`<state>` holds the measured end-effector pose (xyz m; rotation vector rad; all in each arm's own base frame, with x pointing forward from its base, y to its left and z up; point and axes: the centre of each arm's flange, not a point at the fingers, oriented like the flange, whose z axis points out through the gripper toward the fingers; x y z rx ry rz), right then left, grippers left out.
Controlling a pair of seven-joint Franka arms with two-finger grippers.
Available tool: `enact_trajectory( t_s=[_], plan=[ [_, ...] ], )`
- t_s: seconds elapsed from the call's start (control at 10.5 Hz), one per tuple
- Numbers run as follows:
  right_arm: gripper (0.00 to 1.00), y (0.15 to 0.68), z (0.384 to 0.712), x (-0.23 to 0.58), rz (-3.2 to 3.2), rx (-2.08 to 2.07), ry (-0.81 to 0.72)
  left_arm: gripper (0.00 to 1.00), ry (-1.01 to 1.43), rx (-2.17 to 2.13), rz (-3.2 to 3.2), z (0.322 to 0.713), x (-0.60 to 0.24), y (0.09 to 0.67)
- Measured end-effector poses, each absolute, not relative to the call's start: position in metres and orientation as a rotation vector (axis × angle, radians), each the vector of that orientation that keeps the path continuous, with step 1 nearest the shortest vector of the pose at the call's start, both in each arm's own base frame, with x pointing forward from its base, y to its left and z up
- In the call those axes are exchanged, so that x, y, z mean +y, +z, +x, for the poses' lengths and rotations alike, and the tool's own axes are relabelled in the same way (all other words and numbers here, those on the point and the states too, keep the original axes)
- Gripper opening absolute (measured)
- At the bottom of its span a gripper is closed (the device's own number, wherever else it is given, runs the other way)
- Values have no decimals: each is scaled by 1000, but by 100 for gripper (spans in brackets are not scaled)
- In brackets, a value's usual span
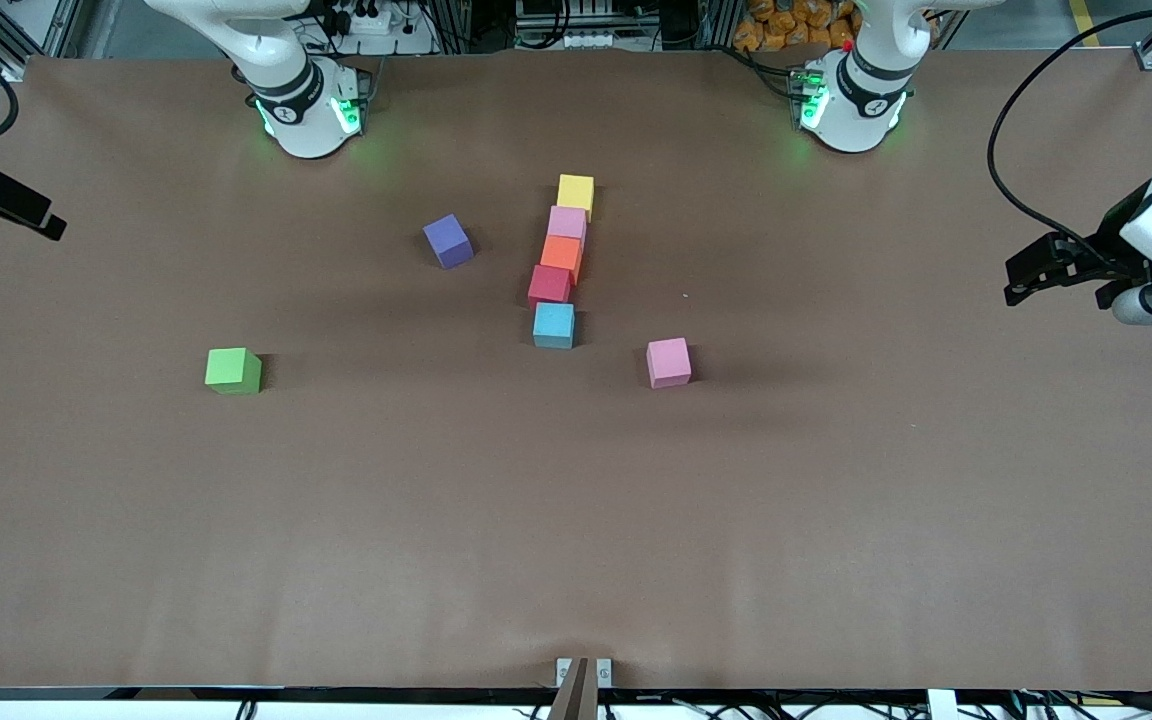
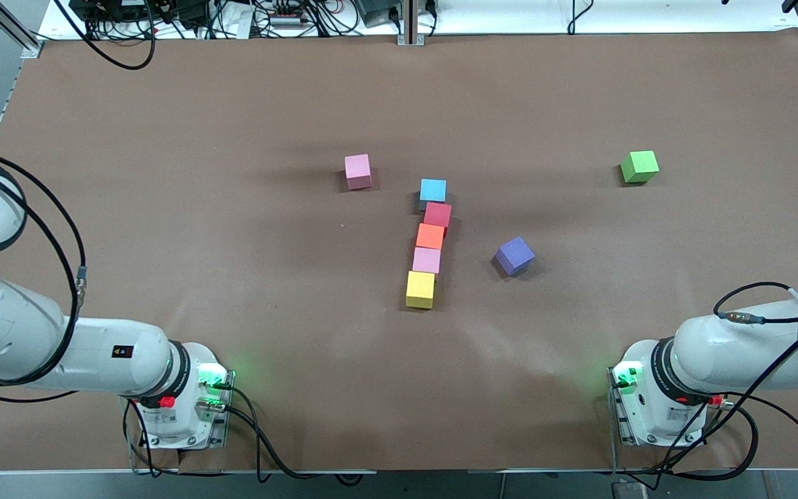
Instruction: Arrange blocks into number 1
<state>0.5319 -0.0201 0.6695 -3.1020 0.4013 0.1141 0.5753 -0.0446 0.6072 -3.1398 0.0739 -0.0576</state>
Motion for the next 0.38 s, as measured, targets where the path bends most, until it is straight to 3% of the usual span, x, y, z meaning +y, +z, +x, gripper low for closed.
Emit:
enact_trajectory(
  t_s=[0.38],
  plan=[
    [100, 669, 532, -20, -3102, 400, 115, 100, -52, 75, -3140, 575, -45, 605]
  ],
)
